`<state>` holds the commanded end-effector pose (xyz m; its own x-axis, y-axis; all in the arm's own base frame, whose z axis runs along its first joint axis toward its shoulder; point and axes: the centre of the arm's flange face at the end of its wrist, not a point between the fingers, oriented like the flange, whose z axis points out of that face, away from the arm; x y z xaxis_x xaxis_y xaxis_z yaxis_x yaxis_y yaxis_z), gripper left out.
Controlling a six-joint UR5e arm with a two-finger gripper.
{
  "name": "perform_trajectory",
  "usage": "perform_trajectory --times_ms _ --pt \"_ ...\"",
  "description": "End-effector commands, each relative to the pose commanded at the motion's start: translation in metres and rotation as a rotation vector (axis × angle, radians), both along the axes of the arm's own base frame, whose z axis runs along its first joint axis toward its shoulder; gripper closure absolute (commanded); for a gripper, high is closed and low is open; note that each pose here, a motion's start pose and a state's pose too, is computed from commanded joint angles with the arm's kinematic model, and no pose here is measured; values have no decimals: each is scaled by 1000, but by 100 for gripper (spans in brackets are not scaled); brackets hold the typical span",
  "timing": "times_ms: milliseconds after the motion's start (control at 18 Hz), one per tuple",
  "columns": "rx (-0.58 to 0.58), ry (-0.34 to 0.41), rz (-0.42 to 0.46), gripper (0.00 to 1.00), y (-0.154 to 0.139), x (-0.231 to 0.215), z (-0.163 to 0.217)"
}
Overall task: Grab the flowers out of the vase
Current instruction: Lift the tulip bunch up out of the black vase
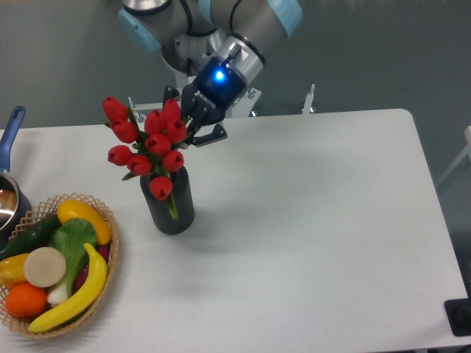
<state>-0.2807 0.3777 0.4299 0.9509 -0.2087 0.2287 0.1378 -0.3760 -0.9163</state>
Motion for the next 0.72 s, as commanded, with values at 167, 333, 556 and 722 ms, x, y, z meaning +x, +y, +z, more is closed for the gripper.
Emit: perform_trajectory --times_ms 167,333,556,722 --pt "-4 -39 30 100 0 -7 15" --pt "3 -86 54 100 -1 -15 27" --pt "33 -135 63 100 -5 -22 34" --pt "30 -159 81 100 -4 -27 48"
